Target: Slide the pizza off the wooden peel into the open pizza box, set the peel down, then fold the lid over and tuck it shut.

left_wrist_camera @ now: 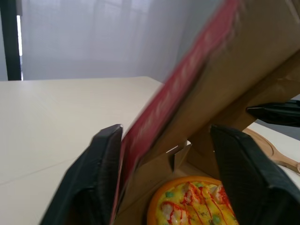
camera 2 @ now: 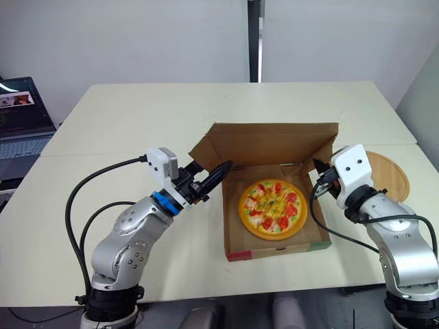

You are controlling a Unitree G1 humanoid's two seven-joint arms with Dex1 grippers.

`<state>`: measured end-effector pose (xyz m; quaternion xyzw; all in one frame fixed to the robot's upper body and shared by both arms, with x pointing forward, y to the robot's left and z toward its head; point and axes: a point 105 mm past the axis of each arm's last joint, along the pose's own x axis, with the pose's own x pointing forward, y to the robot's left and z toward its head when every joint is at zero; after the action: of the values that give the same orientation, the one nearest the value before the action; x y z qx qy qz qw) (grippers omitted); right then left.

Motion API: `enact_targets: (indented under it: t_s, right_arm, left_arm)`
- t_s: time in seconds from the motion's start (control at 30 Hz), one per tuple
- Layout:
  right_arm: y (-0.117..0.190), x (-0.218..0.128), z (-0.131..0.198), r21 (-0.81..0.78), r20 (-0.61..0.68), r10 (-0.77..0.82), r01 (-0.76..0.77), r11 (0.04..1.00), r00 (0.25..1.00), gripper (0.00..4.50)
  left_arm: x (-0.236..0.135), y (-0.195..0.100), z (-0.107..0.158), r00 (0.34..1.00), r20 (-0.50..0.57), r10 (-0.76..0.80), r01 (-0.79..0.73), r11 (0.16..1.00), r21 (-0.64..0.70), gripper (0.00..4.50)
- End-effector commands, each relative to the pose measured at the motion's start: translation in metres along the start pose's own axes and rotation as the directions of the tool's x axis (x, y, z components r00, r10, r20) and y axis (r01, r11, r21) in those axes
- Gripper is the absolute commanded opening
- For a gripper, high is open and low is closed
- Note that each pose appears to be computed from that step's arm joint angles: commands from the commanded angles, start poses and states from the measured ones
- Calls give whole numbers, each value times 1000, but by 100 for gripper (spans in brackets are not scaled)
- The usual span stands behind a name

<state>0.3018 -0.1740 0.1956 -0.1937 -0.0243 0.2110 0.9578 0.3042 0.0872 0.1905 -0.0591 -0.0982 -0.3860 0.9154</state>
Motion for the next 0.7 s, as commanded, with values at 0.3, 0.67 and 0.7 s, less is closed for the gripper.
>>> enact_targets:
  t_s: [0.3,0.67,0.7]
  right_arm:
    - [7,5,12,-4,41,34,-33,999,999,0]
    - [7,5,13,-3,37,31,-31,1000,999,0]
    - [7,5,12,-3,36,31,-31,1000,999,0]
  left_arm:
    - [-17,22,9,999,-1,42,-42,994,99,344]
    - [-22,25,4,999,-49,-2,7,995,99,344]
    - [-22,25,4,999,-49,0,5,995,95,344]
